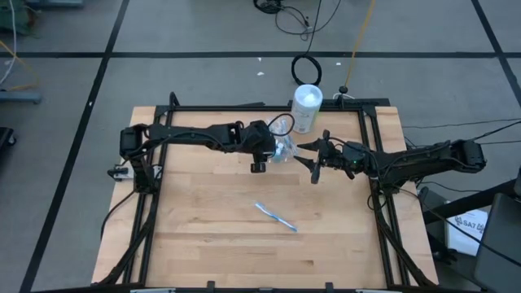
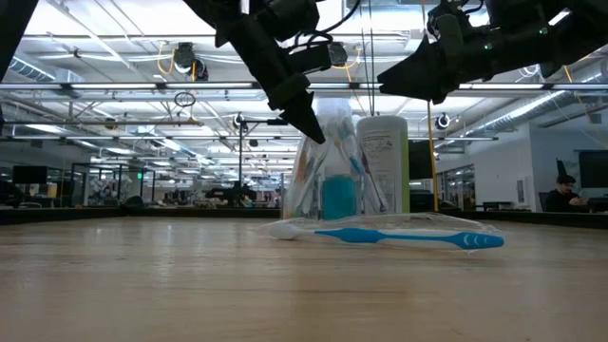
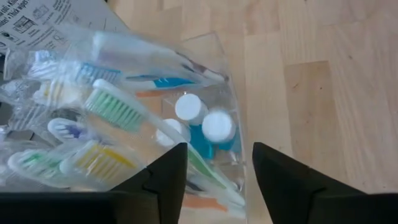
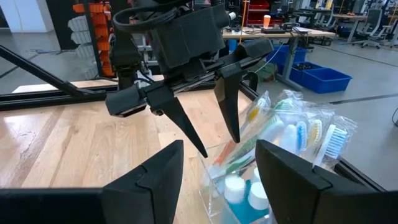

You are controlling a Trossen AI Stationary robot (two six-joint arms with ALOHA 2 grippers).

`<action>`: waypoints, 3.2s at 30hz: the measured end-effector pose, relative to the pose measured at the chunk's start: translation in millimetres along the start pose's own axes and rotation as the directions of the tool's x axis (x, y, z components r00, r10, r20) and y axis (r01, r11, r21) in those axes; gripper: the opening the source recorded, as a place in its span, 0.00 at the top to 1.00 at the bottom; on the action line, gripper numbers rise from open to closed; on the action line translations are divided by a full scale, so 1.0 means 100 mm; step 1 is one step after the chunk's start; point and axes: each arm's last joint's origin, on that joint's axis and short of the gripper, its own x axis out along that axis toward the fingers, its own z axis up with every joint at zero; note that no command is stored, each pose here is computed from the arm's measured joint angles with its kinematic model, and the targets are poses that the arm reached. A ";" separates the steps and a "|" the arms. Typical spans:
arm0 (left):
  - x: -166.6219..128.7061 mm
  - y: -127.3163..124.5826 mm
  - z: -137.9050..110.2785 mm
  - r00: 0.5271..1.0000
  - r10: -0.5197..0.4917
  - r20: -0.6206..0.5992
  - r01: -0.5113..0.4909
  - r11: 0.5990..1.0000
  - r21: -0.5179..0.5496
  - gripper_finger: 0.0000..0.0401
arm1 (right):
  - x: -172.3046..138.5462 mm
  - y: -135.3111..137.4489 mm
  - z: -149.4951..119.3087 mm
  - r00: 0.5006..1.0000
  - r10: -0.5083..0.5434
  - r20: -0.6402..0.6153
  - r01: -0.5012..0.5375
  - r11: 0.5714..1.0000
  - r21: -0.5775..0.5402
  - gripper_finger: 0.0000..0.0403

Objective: Pick & Place toothbrushing station
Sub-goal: Put the blue toothbrush into the transparent organizer

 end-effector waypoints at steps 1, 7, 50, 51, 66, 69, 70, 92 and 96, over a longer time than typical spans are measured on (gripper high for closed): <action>0.00 0.00 0.00 1.000 0.000 0.001 0.000 1.000 0.000 0.52 | 0.00 0.00 0.00 1.000 0.000 0.000 0.000 1.000 0.000 0.52; -0.04 -0.03 0.04 1.000 -0.002 0.023 0.003 1.000 -0.008 0.54 | 0.00 0.00 0.00 1.000 0.000 0.000 0.000 1.000 0.000 0.52; -1.27 -0.54 -0.72 0.964 -0.166 0.207 0.172 0.985 -0.008 0.63 | 1.17 1.63 -0.64 0.725 0.254 -0.640 -0.204 0.967 0.152 0.52; -1.27 -0.54 -0.72 0.964 -0.167 0.207 0.173 0.985 -0.009 0.63 | 1.17 1.62 -0.74 0.711 0.223 -0.667 -0.179 0.975 0.134 0.52; -1.26 -0.55 -0.74 0.966 -0.175 0.190 0.184 0.983 -0.026 0.63 | 1.24 1.63 -1.01 0.717 0.117 -0.687 -0.109 0.992 0.056 0.62; -1.26 -0.55 -0.74 0.966 -0.176 0.188 0.184 0.983 -0.027 0.63 | 1.24 1.63 -1.01 0.714 0.121 -0.689 -0.102 0.992 0.069 0.72; -1.26 -0.55 -0.74 0.966 -0.176 0.188 0.184 0.983 -0.027 0.63 | 1.25 1.62 -1.01 0.714 0.120 -0.690 -0.094 0.993 0.075 0.75; -1.26 -0.55 -0.75 0.968 -0.179 0.178 0.188 0.982 -0.034 0.63 | 0.73 1.15 0.47 0.967 -0.077 -0.241 0.061 0.996 -0.072 0.97; -1.26 -0.56 -0.75 0.967 -0.181 0.180 0.192 0.980 -0.048 0.63 | 0.55 0.90 0.55 0.979 -0.201 0.029 0.202 0.976 -0.083 0.96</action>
